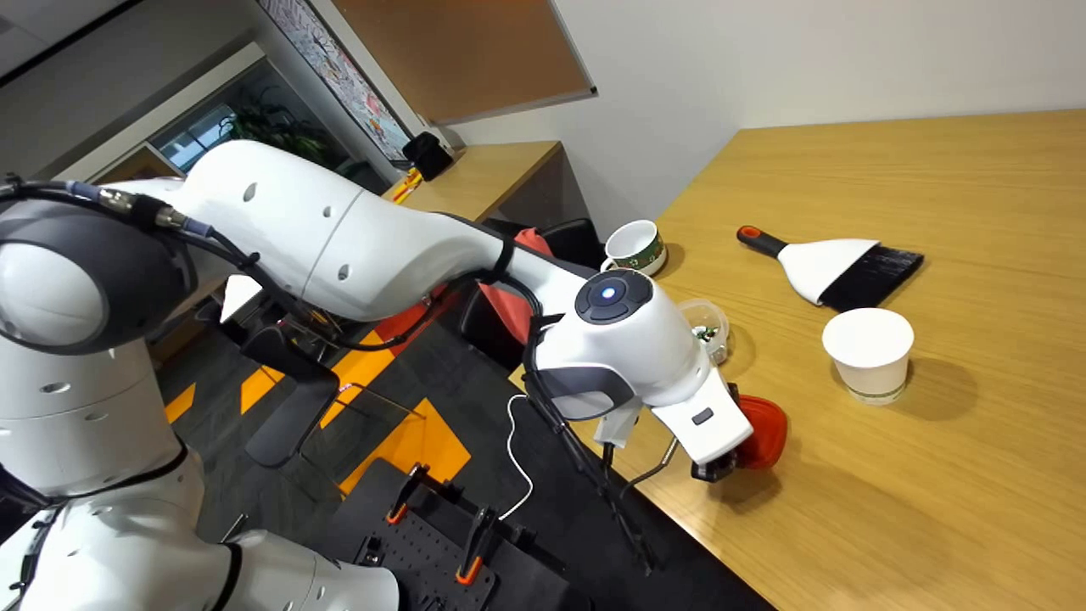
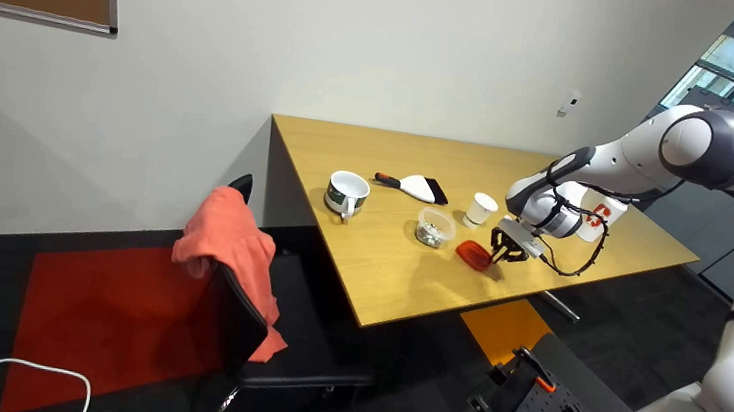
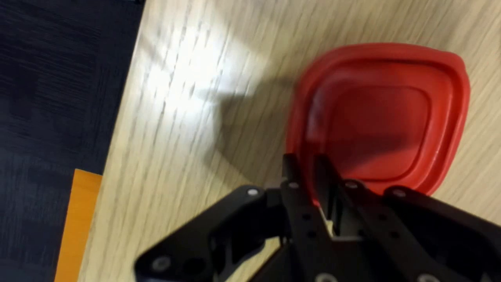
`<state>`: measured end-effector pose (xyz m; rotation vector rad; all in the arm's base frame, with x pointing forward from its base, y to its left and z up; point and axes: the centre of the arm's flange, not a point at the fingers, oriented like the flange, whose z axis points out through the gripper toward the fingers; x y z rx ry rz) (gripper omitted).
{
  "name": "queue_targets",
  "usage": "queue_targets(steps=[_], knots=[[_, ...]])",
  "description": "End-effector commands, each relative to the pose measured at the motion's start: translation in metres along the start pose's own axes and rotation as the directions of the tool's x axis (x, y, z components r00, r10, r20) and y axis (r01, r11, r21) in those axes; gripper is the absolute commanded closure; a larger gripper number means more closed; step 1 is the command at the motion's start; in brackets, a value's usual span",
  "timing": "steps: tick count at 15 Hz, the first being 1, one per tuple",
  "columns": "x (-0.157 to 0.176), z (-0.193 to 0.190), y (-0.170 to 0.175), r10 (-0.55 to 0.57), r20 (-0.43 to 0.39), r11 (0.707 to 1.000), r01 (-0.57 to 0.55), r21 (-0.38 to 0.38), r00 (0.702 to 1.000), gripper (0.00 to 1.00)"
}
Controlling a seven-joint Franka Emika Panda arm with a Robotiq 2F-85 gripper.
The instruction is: Pick the lid on the bowl and put it on the table
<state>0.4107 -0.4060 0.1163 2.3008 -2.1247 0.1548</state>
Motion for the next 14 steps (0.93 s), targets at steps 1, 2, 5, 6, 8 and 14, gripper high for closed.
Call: queue_targets(steps=[1,2,5,6,8,14], knots=[[-0.005,-0.019,-0.002,-0.019,-0.024,1.0,0.019,0.024,1.0,0.53],[-0.008,-0.028,-0.001,-0.03,-0.029,0.999,0.031,0.034,0.999,0.44],[-0.019,-0.067,0.001,-0.098,-0.048,0.992,0.101,0.069,0.994,0.23],[-0.023,-0.08,0.002,-0.133,-0.051,0.987,0.137,0.083,0.99,0.14],[-0.031,-0.104,0.002,-0.204,-0.053,0.974,0.208,0.095,0.978,0.01],[-0.051,-0.15,-0.001,-0.319,-0.074,0.941,0.325,0.093,0.945,0.0]])
